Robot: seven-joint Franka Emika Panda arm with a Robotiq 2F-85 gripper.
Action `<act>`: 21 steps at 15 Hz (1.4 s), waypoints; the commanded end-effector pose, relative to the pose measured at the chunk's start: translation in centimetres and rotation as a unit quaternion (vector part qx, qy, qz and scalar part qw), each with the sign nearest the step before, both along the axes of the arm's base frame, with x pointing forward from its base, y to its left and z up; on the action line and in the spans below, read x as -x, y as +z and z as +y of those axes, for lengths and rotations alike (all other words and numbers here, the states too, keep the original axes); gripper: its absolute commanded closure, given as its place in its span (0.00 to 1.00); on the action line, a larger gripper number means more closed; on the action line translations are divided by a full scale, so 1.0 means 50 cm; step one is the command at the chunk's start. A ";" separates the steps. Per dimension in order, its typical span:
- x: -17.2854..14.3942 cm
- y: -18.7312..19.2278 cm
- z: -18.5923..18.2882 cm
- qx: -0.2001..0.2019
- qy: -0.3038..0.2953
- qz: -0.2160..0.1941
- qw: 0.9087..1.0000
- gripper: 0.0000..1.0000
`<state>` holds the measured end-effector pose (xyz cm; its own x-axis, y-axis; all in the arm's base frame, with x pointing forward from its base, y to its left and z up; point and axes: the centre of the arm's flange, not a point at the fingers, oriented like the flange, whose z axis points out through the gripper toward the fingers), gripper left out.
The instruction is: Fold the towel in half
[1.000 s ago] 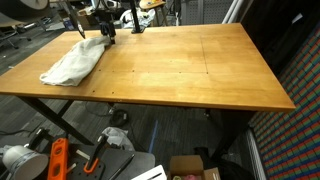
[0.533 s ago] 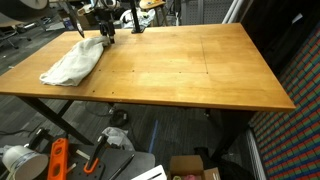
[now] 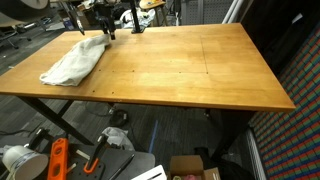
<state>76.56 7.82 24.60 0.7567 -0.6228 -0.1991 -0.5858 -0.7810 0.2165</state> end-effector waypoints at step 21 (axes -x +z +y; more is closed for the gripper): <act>-0.129 0.047 -0.027 0.000 -0.028 -0.009 1.000 0.00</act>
